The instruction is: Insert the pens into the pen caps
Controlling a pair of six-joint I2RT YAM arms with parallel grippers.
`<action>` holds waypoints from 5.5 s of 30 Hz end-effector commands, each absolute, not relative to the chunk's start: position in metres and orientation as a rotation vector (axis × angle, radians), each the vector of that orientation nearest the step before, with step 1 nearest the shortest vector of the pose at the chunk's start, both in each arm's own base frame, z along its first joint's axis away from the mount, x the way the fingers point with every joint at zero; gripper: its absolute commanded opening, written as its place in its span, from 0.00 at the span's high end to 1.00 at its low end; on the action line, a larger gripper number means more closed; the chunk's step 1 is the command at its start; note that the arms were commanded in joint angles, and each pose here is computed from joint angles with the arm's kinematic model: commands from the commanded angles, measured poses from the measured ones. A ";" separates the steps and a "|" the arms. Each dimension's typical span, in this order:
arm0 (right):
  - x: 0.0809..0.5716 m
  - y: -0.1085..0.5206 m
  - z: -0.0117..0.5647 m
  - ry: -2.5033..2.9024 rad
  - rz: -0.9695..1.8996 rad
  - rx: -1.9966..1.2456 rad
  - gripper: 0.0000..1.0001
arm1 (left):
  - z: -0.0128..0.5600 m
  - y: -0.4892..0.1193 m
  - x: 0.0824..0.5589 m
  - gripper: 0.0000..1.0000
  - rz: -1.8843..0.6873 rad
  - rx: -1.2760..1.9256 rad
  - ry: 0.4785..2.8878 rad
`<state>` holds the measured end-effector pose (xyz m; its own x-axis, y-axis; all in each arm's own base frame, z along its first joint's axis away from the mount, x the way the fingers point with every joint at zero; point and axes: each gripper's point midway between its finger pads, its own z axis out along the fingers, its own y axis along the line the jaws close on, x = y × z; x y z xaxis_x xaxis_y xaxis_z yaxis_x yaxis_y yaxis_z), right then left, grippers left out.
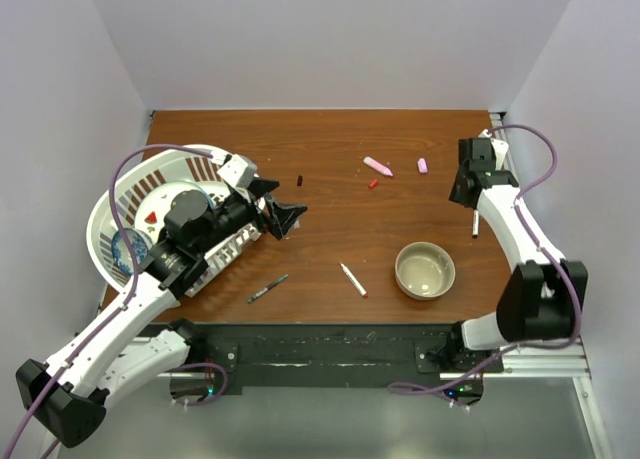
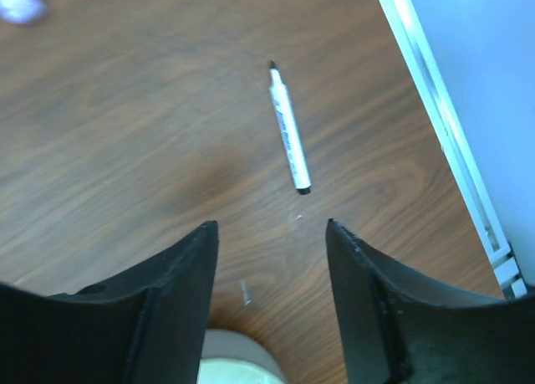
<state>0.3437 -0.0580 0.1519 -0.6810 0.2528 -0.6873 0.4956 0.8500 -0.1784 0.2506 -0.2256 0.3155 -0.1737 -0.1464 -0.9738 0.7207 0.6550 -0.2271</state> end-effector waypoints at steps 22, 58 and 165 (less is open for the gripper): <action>0.396 -0.124 0.061 2.591 -0.352 0.669 0.51 | 0.303 -0.211 0.277 0.02 -0.668 0.428 1.549; 0.388 -0.076 0.054 2.681 -0.202 0.465 1.00 | 0.304 -0.180 0.287 0.09 -0.535 0.274 1.607; 0.240 0.141 0.291 1.865 0.523 0.082 0.61 | 0.035 -0.286 0.398 1.00 -0.337 1.904 1.760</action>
